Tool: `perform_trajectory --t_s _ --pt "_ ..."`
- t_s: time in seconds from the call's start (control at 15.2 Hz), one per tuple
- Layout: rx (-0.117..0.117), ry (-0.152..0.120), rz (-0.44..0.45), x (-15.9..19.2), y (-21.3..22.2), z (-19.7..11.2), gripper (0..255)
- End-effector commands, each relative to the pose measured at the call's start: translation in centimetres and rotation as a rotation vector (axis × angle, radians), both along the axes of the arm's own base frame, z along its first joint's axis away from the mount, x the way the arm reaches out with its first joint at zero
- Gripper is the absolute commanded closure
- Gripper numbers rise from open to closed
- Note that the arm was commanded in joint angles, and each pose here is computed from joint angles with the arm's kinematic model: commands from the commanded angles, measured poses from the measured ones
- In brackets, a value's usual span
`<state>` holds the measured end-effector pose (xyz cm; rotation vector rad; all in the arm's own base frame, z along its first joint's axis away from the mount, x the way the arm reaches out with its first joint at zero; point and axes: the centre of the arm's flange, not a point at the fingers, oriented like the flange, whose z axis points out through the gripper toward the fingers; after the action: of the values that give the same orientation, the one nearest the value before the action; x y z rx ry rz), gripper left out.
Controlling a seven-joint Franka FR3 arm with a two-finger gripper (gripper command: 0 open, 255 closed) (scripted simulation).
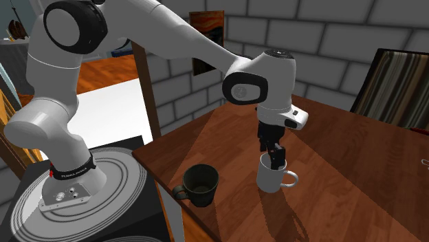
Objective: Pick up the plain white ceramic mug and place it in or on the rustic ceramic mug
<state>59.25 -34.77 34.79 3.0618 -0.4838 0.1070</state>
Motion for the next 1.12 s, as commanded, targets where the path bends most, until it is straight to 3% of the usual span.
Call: perform_trajectory --t_s 0.0,0.07,0.13,0.73,1.06 --pt "0.0 0.0 0.0 0.0 0.0 0.0 0" --pt "0.0 0.0 0.0 0.0 0.0 0.0 0" --pt "0.0 0.0 0.0 0.0 0.0 0.0 255" --pt "0.0 0.0 0.0 0.0 0.0 0.0 255" --pt "0.0 0.0 0.0 0.0 0.0 2.6 255"
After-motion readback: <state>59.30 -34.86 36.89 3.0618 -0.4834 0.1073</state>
